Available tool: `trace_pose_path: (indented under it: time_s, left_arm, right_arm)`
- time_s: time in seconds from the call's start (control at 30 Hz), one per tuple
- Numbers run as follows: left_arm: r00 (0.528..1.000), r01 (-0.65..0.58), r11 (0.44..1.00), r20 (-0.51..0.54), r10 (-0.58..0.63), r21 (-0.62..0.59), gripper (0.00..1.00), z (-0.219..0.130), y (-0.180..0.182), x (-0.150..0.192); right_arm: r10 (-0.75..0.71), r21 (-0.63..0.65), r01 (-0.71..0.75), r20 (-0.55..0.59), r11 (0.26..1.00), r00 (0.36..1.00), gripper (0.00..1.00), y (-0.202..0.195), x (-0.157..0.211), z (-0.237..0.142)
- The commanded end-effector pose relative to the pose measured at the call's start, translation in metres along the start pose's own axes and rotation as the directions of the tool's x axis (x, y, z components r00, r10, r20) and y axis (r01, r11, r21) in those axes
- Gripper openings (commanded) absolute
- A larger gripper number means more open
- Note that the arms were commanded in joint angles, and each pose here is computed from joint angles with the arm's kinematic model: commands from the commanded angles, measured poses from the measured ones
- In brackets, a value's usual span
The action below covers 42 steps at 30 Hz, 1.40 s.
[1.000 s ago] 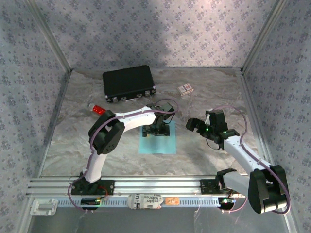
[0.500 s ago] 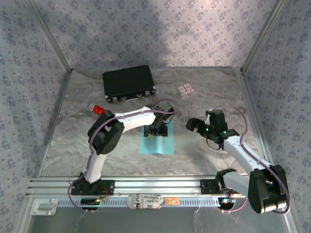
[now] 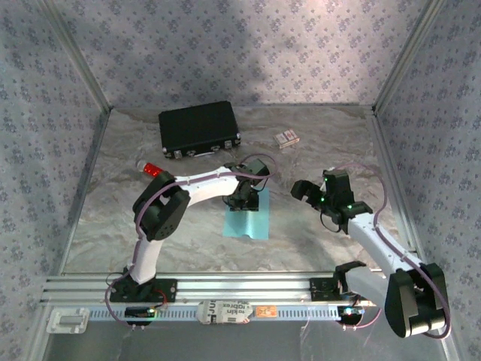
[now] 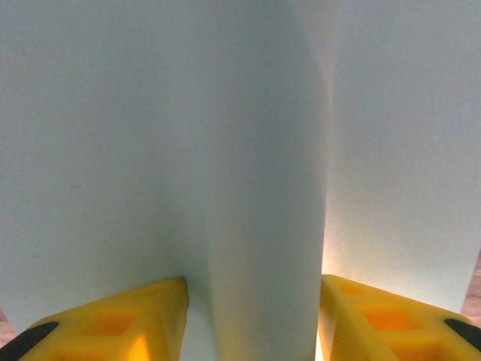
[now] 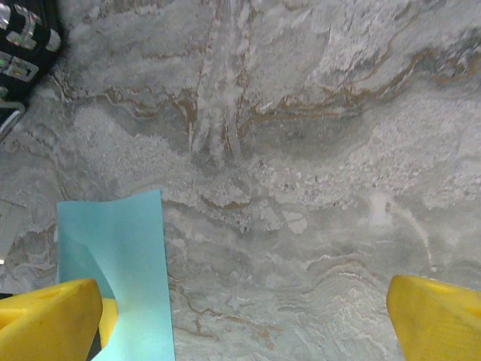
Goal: Fold a paper plane with a square sheet of paper (pick it up from the middle)
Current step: First fold the square sheet of paper in half at the center of the table.
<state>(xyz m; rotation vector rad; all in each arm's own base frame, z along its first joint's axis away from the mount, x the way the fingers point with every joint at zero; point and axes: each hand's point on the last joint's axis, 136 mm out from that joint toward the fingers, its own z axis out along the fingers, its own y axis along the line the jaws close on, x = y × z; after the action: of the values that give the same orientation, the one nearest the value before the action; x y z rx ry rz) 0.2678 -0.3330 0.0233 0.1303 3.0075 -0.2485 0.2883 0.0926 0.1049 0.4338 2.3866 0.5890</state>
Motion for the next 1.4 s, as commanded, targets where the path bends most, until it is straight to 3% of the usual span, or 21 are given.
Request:
trace_pose_path:
  time_s: [0.0,0.23,0.47,0.8,1.1,1.23,1.37]
  left_arm:
    - [1.000,-0.025,0.993,0.007,0.024,0.114,0.47,-0.002,-0.022,0.003]
    - [1.000,-0.021,0.940,0.028,0.013,0.341,0.43,-0.028,-0.058,-0.007]
    - [0.999,0.024,0.833,0.009,-0.035,0.552,0.43,-0.053,-0.082,-0.019]
    - [0.995,0.054,0.695,0.019,-0.097,0.717,0.43,-0.085,-0.095,-0.033]
    - [0.985,0.133,0.580,-0.042,-0.167,0.803,0.43,-0.080,-0.092,-0.036]
    - [0.976,0.174,0.562,-0.066,-0.207,0.809,0.43,-0.068,-0.084,-0.035]
    - [0.971,0.200,0.619,-0.069,-0.230,0.759,0.42,-0.047,-0.068,-0.028]
  right_arm:
    - [0.024,0.039,-0.026,0.036,0.999,0.999,0.99,-0.007,-0.006,-0.006]
    - [0.078,0.047,-0.082,0.075,0.996,0.994,0.99,-0.010,-0.011,-0.009]
    - [0.123,0.082,-0.136,0.151,0.987,0.981,0.99,-0.018,-0.020,-0.016]
    - [0.193,0.078,-0.214,0.220,0.974,0.956,0.95,-0.028,-0.022,-0.019]
    - [0.053,-0.103,-0.038,0.147,0.994,0.988,0.96,0.011,-0.017,-0.018]
    - [0.009,-0.172,0.009,0.105,0.985,0.994,0.94,0.025,-0.011,-0.018]
    - [0.000,-0.226,0.012,0.054,0.974,0.999,0.90,0.035,-0.004,-0.013]
